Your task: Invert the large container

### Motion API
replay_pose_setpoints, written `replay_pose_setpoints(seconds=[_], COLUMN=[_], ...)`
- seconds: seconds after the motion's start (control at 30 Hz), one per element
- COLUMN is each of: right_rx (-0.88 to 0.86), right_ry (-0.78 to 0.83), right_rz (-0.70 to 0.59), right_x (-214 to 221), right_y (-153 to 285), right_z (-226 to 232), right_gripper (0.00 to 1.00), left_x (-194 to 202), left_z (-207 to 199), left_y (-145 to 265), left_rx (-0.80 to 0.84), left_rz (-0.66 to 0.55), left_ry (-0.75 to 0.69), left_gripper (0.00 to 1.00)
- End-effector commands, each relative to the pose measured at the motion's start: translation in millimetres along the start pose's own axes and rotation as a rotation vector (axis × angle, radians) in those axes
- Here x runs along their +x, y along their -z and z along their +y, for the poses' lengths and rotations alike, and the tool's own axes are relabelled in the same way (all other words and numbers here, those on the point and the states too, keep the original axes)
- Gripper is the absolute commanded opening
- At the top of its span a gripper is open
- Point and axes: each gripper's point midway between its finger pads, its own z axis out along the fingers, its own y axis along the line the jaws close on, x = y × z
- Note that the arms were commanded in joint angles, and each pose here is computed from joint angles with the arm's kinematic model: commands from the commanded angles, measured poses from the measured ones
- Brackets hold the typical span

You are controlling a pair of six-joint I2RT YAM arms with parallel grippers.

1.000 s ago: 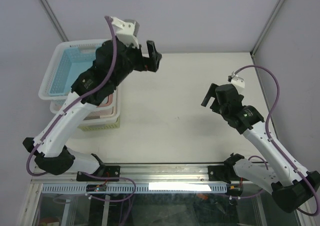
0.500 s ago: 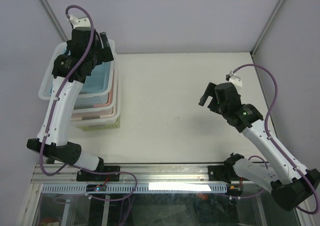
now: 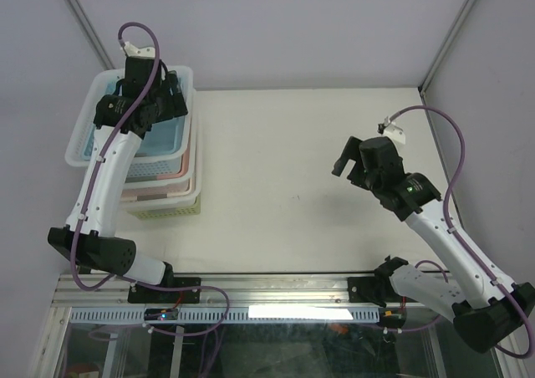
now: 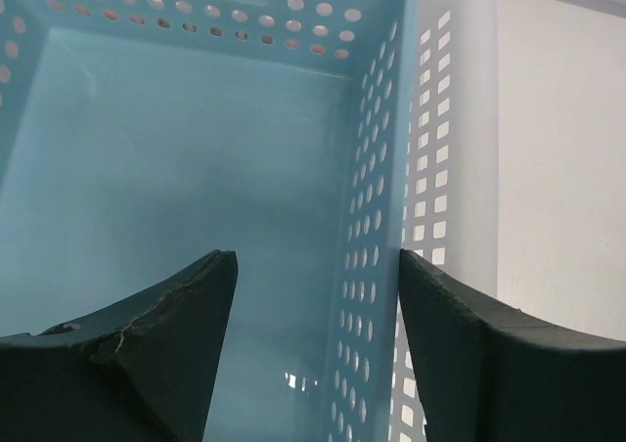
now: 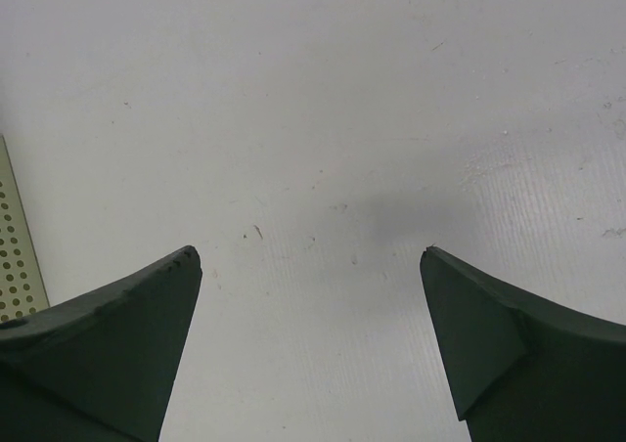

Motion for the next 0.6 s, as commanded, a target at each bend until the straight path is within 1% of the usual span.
replay_pose_setpoints(seconds=[0.0, 0.1, 0.17, 0.27, 0.37, 0.4, 0.47, 0.57], right_rx=[-0.034, -0.038, -0.041, -0.049, -0.051, -0.047, -0.026, -0.016], right_ry=[-0.036, -0.036, -0.037, -0.042, -0.045, -0.044, -0.042, -0.042], right_rz=[-0.062, -0.058, -0.054, -0.048, -0.043, -0.044, -0.053, -0.07], right_x=[-25, -26, -26, -26, -25, -25, -26, -30], right_y=[8, 8, 8, 7, 7, 7, 8, 12], right_z=[13, 15, 17, 19, 20, 19, 15, 11], right_gripper=[0.99, 0.99, 0.99, 0.99, 0.99, 0.99, 0.99, 0.99], left_x=[-1, 4, 6, 2, -7, -10, -17, -36], left_z=[3, 6, 6, 3, 1, 0, -4, -6], left_y=[1, -4, -5, -4, 1, 4, 8, 30], left_rx=[0.0, -0.02, -0.017, -0.004, 0.01, 0.019, 0.039, 0.076], left_rz=[-0.028, -0.018, -0.015, -0.027, -0.05, -0.057, -0.075, -0.148], left_ry=[-0.009, -0.022, -0.026, -0.025, -0.025, -0.024, -0.022, -0.006], left_gripper=[0.66, 0.6, 0.52, 0.46, 0.38, 0.32, 0.24, 0.11])
